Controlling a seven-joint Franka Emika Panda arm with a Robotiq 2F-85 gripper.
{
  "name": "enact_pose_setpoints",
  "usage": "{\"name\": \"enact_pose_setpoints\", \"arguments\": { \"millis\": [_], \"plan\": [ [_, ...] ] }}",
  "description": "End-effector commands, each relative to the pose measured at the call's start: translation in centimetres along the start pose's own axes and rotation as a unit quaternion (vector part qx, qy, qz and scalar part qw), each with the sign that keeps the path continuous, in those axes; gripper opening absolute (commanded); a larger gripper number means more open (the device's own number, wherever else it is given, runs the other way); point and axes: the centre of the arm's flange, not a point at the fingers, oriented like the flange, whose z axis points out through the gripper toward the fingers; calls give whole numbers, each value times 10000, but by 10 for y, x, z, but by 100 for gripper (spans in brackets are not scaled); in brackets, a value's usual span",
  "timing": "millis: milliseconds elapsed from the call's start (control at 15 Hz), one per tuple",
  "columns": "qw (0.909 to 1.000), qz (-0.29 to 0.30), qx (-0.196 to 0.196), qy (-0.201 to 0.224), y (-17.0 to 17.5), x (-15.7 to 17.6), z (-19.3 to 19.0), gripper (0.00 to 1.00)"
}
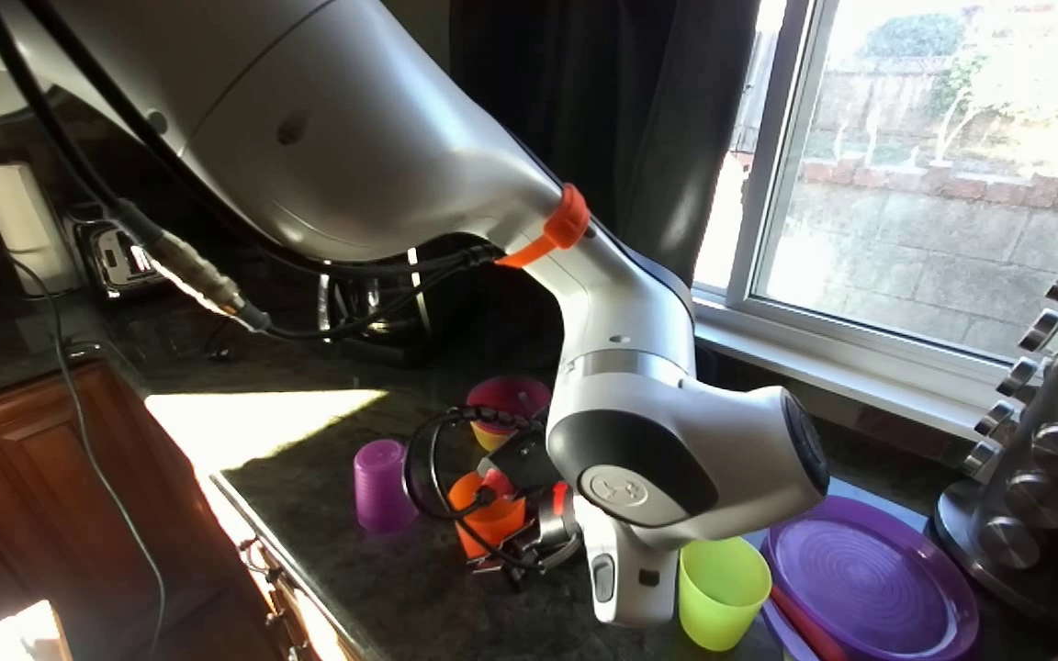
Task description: Pick up the orange cup and put it upside down
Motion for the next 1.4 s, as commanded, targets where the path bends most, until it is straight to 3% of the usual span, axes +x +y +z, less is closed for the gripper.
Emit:
{"name": "enact_pose_setpoints", "arguments": {
  "millis": [0, 333, 600, 1067, 1333],
  "plan": [
    [9966, -81, 438, 692, 12, -43, -17, 43],
    [9774, -62, 818, 1949, 9, -84, -39, 43],
    [9492, 90, 946, 3001, 2, -96, -43, 43],
    [9166, 290, 755, 3915, -13, -103, -28, 43],
    [8852, 417, 965, 4533, -19, -113, -27, 43]
  ]
}}
